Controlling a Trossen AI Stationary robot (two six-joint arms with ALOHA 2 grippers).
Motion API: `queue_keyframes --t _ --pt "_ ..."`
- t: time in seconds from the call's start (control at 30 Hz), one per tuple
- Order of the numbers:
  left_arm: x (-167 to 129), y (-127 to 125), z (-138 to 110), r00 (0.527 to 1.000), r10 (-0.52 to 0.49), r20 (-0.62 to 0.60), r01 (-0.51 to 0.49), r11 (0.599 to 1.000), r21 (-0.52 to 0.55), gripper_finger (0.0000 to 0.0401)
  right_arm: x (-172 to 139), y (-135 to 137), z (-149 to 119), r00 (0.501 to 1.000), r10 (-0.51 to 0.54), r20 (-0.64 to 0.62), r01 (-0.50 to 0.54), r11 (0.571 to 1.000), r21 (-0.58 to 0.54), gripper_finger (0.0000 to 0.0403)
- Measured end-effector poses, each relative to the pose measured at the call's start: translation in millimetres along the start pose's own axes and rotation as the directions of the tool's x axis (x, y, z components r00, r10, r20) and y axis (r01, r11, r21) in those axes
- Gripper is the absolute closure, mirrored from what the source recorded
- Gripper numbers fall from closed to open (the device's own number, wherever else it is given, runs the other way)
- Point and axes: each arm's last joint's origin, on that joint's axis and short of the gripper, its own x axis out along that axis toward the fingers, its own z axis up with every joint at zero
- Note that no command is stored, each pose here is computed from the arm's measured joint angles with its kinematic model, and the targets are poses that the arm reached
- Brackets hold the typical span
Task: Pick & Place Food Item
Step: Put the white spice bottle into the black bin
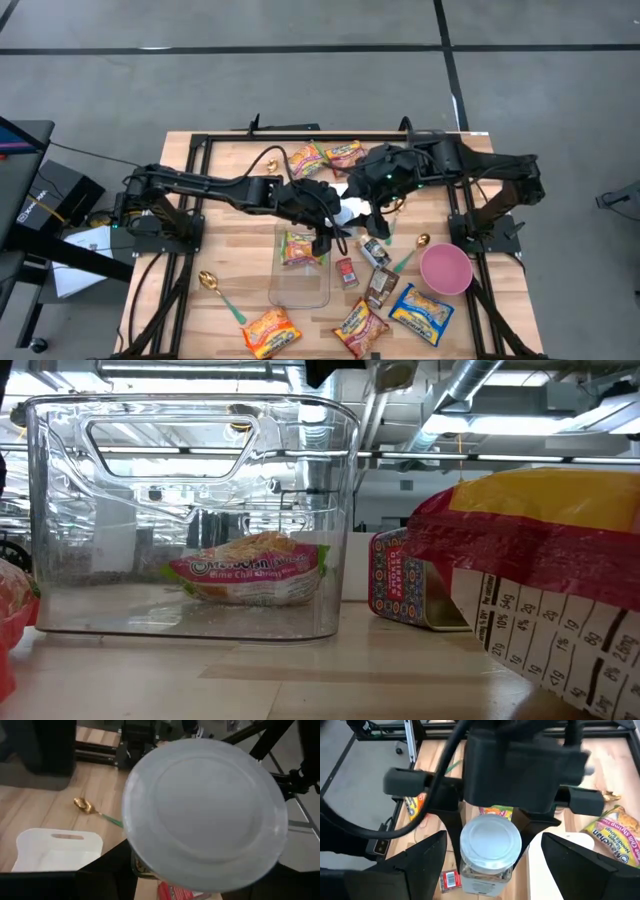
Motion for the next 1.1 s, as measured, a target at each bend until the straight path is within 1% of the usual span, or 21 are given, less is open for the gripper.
queue_keyframes --t 0.17,0.27,0.87,0.97,1.1 --pt "0 0 1 1.000 -0.001 0.007 0.001 1.000 0.000 0.0206 11 -1 -1 0.999 0.011 -0.039 -0.011 1.000 0.004 0.0085" --pt "0 0 0 1.000 0.000 0.005 0.000 1.000 -0.001 0.0206 15 -1 0 0.999 0.020 -0.036 -0.019 1.000 0.004 0.0085" --pt "0 0 2 1.000 -0.004 0.023 0.004 1.000 -0.001 0.0206 15 -1 -1 0.999 0.022 -0.045 -0.021 1.000 0.008 0.0086" --pt "0 0 2 1.000 -0.004 0.023 0.004 1.000 -0.001 0.0206 15 -1 -1 0.998 0.021 -0.053 -0.020 1.000 0.010 0.0094" --pt "0 0 2 1.000 -0.004 0.022 0.004 1.000 -0.001 0.0206 21 -4 -2 0.997 0.016 -0.073 -0.015 1.000 0.017 0.0122"
